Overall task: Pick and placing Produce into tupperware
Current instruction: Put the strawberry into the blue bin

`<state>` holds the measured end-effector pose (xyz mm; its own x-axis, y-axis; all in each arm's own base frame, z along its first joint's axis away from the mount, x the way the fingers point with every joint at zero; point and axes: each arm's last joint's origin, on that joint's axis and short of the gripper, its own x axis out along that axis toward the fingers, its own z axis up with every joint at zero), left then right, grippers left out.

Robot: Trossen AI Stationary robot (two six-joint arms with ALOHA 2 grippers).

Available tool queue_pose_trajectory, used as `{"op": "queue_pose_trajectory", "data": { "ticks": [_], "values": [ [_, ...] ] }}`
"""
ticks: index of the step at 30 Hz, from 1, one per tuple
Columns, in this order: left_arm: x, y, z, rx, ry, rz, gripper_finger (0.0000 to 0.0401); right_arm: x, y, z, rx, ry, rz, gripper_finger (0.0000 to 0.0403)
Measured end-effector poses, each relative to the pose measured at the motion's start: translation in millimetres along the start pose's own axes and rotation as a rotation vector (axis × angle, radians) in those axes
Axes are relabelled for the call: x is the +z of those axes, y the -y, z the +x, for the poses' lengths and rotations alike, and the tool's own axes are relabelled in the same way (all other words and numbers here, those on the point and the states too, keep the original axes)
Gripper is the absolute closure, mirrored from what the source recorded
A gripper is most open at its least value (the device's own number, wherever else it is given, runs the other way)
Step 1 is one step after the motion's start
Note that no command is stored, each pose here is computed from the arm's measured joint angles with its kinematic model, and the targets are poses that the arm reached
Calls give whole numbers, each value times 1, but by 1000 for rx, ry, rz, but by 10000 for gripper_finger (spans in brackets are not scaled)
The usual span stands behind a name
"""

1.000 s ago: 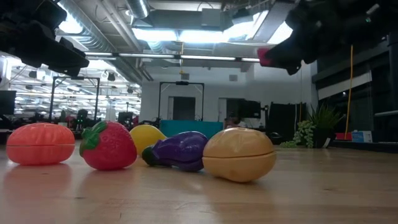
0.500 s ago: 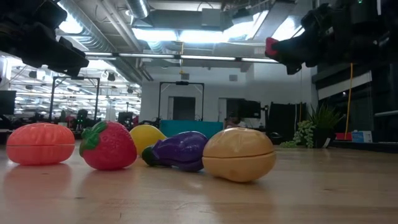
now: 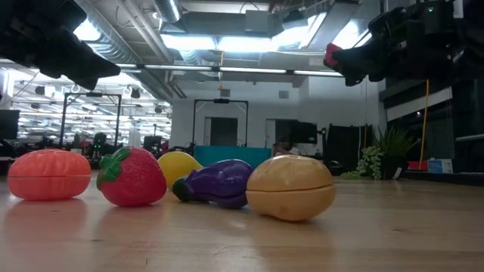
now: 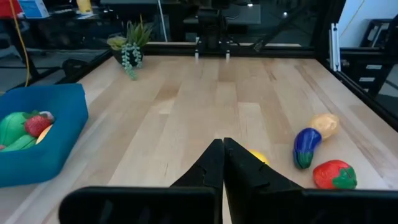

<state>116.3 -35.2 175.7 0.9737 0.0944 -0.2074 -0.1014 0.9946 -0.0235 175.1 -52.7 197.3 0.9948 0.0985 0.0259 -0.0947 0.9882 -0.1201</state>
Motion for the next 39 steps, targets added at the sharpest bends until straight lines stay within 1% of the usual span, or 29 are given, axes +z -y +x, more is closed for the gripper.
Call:
{"op": "queue_pose_trajectory", "data": {
  "ticks": [6, 14, 18, 20, 23, 28, 30, 32, 34, 39],
  "values": [
    [1, 0, 0, 6, 12, -12, 388, 0, 4, -2, -21, 0, 22, 265],
    [2, -3, 0, 109, 28, -17, 372, -2, 7, 0, -32, -13, 30, 265],
    [2, -3, 0, 118, 30, -19, 364, -1, 16, 11, -126, -42, 73, 265],
    [2, -3, 0, 119, 30, -19, 361, -3, 21, 19, -147, -66, 84, 265],
    [2, -4, 0, 128, 31, -19, 356, -5, 30, 35, -184, -106, 88, 265],
    [2, -4, 0, 128, 31, -19, 352, -12, 49, 64, -296, -181, 103, 265],
    [2, -4, 0, 133, 31, -18, 350, -13, 57, 75, -373, -197, 99, 265],
    [2, -4, 0, 145, 32, -18, 350, -14, 64, 86, -475, -216, 90, 265],
    [2, -4, 0, 156, 34, -18, 353, -16, 69, 95, -544, -235, 79, 265],
    [2, -4, 0, 160, 33, -16, 364, -21, 79, 113, -575, -267, 86, 265]
  ]
}}
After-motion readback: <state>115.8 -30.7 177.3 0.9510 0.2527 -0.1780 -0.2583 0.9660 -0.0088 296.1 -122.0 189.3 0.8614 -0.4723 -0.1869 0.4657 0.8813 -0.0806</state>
